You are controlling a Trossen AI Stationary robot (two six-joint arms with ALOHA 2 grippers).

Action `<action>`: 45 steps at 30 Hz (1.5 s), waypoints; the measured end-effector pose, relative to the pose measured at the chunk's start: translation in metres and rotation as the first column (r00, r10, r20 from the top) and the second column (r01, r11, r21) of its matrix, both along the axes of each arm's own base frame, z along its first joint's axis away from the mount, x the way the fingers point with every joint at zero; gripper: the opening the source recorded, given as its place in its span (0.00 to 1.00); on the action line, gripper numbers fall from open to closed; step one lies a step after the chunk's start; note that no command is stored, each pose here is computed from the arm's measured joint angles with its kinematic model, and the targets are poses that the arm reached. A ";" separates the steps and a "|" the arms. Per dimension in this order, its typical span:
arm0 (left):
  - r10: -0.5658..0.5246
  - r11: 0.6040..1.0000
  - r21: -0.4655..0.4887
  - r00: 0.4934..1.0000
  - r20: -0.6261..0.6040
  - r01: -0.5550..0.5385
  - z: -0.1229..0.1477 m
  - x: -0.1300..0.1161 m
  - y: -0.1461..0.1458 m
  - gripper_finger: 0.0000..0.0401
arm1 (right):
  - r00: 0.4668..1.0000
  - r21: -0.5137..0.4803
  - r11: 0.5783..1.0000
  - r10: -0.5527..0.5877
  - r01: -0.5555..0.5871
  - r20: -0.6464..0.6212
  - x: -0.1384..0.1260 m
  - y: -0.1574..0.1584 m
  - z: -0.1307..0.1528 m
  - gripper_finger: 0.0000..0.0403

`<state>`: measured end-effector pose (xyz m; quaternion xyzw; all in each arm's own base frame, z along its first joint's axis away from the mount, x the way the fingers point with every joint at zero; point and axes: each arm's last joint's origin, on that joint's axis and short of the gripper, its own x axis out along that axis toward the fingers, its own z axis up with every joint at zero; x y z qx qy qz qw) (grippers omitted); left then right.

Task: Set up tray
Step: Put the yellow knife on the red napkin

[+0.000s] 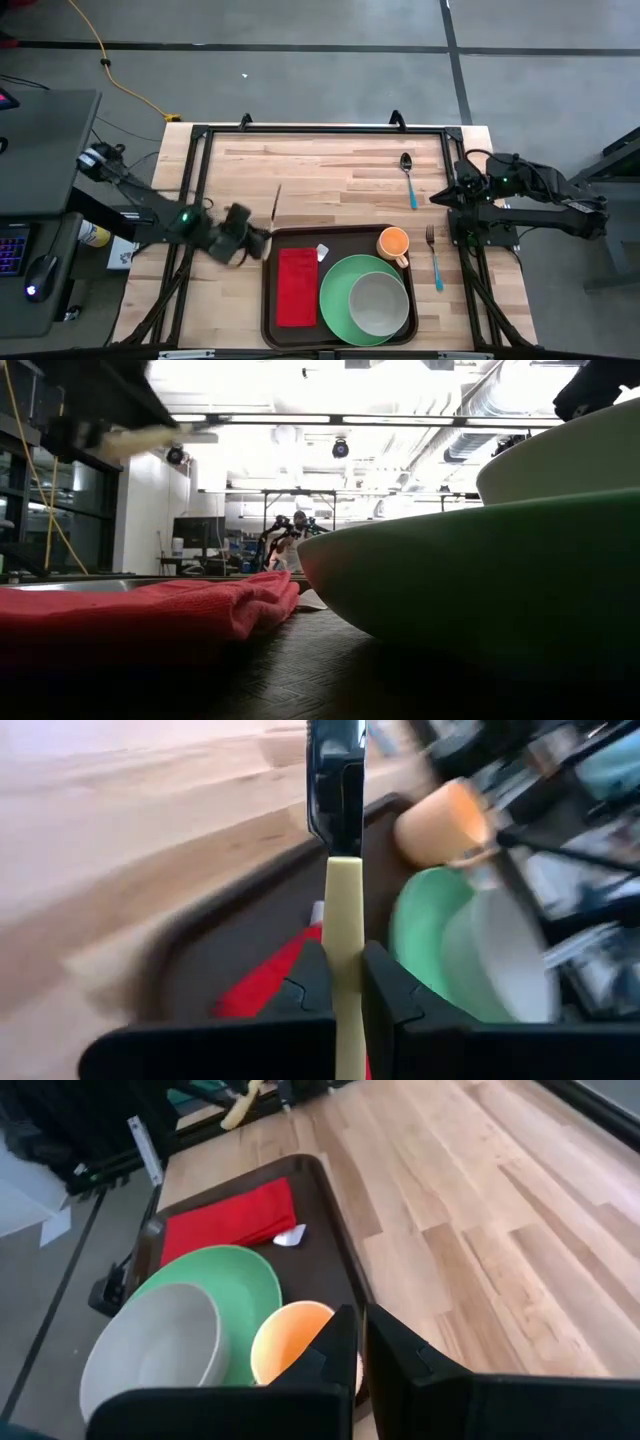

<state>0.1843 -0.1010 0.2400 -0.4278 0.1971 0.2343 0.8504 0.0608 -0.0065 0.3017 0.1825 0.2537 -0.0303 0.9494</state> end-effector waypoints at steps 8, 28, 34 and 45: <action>0.101 0.994 -0.027 0.994 -0.052 -0.103 -0.011 0.019 -0.057 0.10 | 0.999 -0.035 0.999 0.038 -0.038 0.018 0.001 0.000 0.001 0.00; 0.270 0.959 0.214 0.843 -0.465 -0.189 0.048 0.151 -0.083 0.10 | 0.998 -0.036 0.998 0.059 -0.058 0.027 0.001 0.001 0.002 0.00; 0.220 0.975 0.128 0.841 -0.495 -0.181 0.050 0.154 -0.087 0.10 | 0.997 -0.026 0.997 0.076 -0.075 0.030 0.001 0.001 0.002 0.00; 0.277 0.961 0.219 0.642 -0.715 -0.171 0.020 0.153 -0.075 0.10 | 0.995 0.009 0.996 0.089 -0.089 0.043 -0.001 0.003 0.003 0.00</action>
